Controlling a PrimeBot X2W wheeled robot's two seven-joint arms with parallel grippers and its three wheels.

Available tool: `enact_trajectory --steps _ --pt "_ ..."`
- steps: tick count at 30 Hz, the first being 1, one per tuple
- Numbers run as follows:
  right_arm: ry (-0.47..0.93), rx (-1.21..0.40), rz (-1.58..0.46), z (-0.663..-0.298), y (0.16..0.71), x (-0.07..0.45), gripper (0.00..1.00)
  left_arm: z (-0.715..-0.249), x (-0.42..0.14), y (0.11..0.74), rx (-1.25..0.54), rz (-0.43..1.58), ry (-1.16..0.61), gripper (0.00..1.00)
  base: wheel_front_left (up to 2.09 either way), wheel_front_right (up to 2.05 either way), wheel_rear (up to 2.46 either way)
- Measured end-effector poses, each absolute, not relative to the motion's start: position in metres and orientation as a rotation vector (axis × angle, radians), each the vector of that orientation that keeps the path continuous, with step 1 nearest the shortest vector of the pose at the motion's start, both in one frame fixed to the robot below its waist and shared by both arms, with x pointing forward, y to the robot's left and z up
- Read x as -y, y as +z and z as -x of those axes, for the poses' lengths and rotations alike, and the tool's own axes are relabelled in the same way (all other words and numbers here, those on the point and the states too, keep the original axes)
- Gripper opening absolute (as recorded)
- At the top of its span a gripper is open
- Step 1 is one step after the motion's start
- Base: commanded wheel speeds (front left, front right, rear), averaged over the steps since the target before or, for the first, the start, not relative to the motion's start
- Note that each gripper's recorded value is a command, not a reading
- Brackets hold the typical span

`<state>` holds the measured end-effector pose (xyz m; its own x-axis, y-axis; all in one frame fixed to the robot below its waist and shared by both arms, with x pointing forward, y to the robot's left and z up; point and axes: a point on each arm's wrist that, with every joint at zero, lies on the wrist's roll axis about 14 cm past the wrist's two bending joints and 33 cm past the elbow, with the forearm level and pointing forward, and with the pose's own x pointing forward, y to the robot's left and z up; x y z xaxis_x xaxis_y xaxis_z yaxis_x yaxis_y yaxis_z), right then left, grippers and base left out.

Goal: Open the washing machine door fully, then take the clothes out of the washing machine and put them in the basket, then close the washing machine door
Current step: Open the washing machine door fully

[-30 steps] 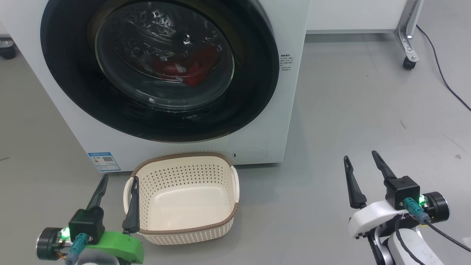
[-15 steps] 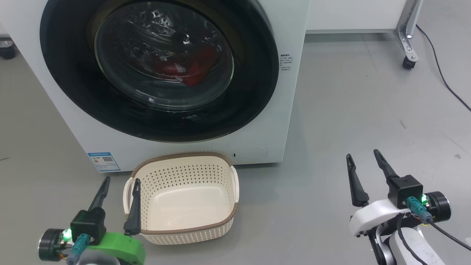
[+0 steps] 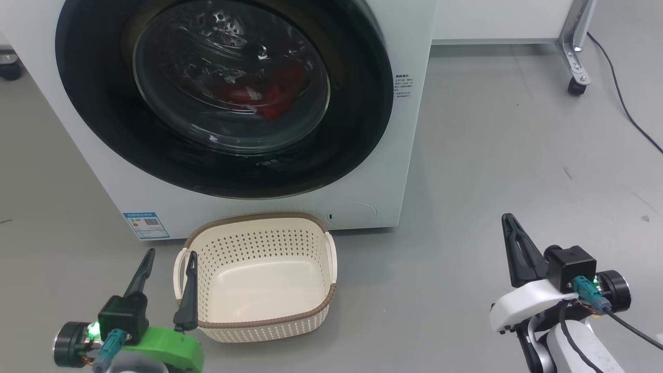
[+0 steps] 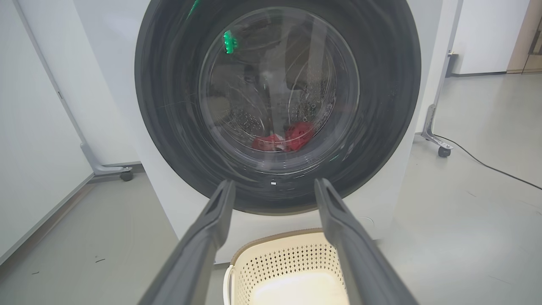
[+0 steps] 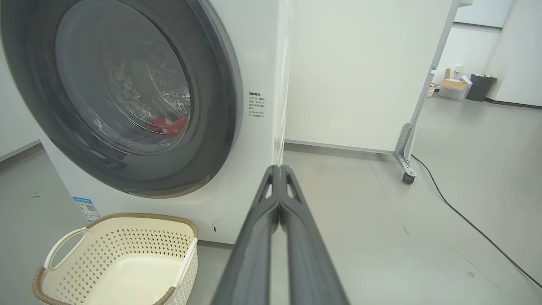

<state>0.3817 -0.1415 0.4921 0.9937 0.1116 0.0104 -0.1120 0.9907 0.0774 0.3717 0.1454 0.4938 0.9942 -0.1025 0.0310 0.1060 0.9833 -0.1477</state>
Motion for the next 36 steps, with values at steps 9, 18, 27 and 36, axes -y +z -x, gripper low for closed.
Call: enact_trajectory --steps 9,18,27,36 --pt "0.087 -0.025 -0.194 -0.388 0.483 0.148 0.0 -0.375 -0.148 0.486 0.002 0.154 -0.092 1.0 0.0 0.0 0.0" --pt "0.02 -0.051 -0.502 -0.409 0.471 0.156 0.0 -0.39 -0.15 0.488 0.011 0.161 -0.081 1.0 0.0 0.0 0.0" --pt "-0.018 -0.066 -0.857 -0.46 0.477 0.164 0.0 -0.407 -0.152 0.48 -0.004 0.157 -0.076 1.0 0.0 0.0 0.0" --pt "0.068 -0.107 -1.167 -0.519 0.497 0.149 0.0 -0.427 -0.152 0.475 -0.004 0.159 -0.08 1.0 0.0 0.0 0.0"
